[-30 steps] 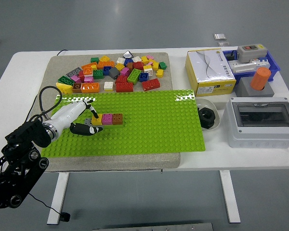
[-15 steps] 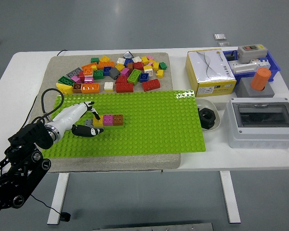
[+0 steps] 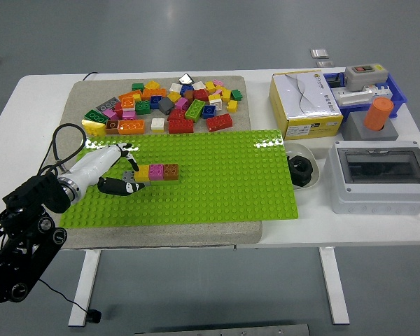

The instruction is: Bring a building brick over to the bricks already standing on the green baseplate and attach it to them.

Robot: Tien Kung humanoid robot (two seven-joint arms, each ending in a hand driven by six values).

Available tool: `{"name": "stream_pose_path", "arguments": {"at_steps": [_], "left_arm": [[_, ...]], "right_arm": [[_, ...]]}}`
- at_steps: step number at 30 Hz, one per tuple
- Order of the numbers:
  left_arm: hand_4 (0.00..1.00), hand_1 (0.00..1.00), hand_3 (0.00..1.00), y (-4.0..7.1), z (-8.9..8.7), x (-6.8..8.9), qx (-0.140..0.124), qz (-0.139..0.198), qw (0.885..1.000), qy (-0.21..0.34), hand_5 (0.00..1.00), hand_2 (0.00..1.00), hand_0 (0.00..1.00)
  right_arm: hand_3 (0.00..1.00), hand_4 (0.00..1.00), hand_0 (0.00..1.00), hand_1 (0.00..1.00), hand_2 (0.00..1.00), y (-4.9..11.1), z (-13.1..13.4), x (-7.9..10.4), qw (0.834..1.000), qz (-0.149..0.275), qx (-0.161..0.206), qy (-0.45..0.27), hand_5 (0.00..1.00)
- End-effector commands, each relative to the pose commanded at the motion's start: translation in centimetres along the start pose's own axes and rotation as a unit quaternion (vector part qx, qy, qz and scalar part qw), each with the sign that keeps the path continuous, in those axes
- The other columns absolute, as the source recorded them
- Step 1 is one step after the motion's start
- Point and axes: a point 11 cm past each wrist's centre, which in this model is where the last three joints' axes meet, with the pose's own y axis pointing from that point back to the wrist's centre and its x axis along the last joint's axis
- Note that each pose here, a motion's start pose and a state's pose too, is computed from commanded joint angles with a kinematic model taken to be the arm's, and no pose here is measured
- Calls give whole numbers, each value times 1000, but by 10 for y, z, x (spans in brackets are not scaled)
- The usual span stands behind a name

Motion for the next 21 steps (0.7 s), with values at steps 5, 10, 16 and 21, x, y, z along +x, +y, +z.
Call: {"name": "stream_pose_path", "arguments": {"at_steps": [5,10,16,21], "left_arm": [[788,998,563,5,-3,16,-1,20,1000,5,272,998,998],[788,998,563,17,-9,43,-6,58,998,7,272,998,998],[724,998,623,37,-15,69,-25,83,996,-25,66,998,998],[757,998,713,55,-30,77,-32,93,993,-58,17,998,998]], "right_arm": [[759,777,640,566,686,0,1,0,1000,0,0,1,937],[759,777,640,566,686,0,-1,1,1000,1,1,2,937],[761,775,640,565,686,0,-6,3,1000,4,5,3,935],[760,774,640,565,686,0,-12,5,1000,8,11,1,935]]}}
